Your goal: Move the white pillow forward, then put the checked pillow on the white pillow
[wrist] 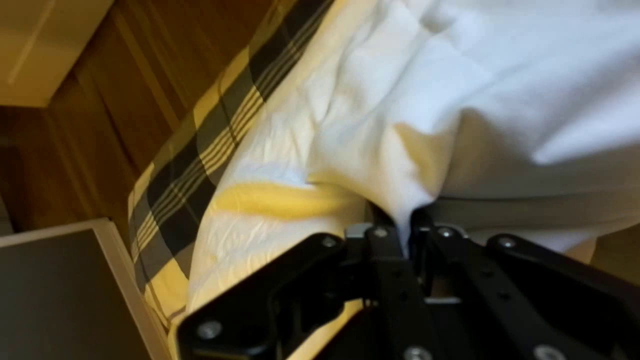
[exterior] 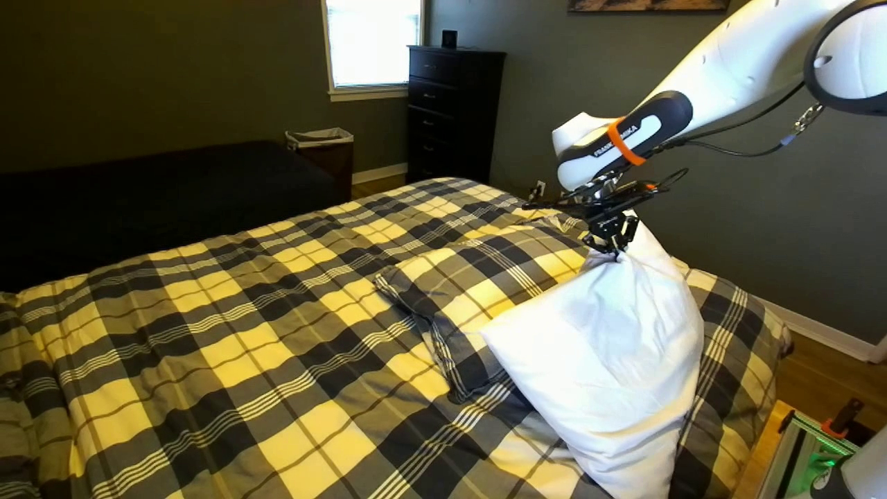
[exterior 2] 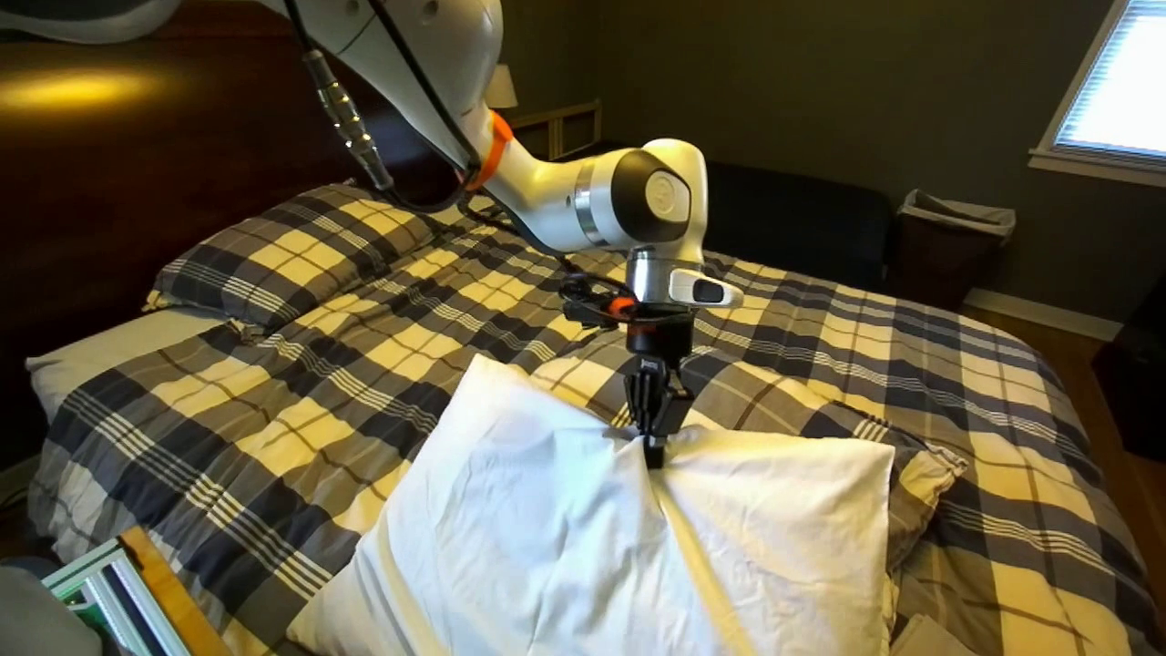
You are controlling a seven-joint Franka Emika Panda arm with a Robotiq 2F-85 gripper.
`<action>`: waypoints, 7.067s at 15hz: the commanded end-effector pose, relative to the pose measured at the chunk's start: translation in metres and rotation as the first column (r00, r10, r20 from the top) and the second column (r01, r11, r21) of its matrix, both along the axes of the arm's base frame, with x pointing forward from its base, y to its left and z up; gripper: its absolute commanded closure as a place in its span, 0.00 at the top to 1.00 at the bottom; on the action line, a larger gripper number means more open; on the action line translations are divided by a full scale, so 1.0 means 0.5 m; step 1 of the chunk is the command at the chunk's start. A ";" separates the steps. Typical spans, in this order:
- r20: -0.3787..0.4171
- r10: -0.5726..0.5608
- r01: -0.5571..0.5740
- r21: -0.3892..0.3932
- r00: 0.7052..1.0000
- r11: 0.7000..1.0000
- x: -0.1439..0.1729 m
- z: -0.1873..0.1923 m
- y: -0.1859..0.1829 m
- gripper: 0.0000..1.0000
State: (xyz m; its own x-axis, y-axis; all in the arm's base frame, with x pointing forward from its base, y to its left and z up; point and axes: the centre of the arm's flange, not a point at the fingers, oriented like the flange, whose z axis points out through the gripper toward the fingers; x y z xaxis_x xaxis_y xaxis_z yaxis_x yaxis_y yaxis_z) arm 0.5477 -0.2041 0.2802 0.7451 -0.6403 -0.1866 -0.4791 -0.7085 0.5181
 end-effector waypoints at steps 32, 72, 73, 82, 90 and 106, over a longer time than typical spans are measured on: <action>-0.223 -0.463 0.393 -0.297 0.858 0.870 -0.122 -0.032 -0.121 0.03; 0.448 0.566 -0.602 -0.075 0.692 0.795 0.227 -0.213 0.558 1.00; 0.440 0.585 -0.614 -0.090 0.682 0.784 0.232 -0.225 0.577 1.00; 0.312 0.703 -0.694 -0.158 0.640 0.702 0.245 -0.378 0.677 1.00; 0.297 0.709 -0.699 -0.160 0.640 0.697 0.262 -0.376 0.671 0.43; 0.556 0.498 -0.540 -0.101 0.666 0.836 0.297 -0.137 0.497 0.00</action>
State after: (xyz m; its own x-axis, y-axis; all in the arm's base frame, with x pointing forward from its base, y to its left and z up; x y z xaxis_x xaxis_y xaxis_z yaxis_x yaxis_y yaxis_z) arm 0.7016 0.0825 0.1758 0.9575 -0.0549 0.2831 -0.1472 -0.9372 0.3163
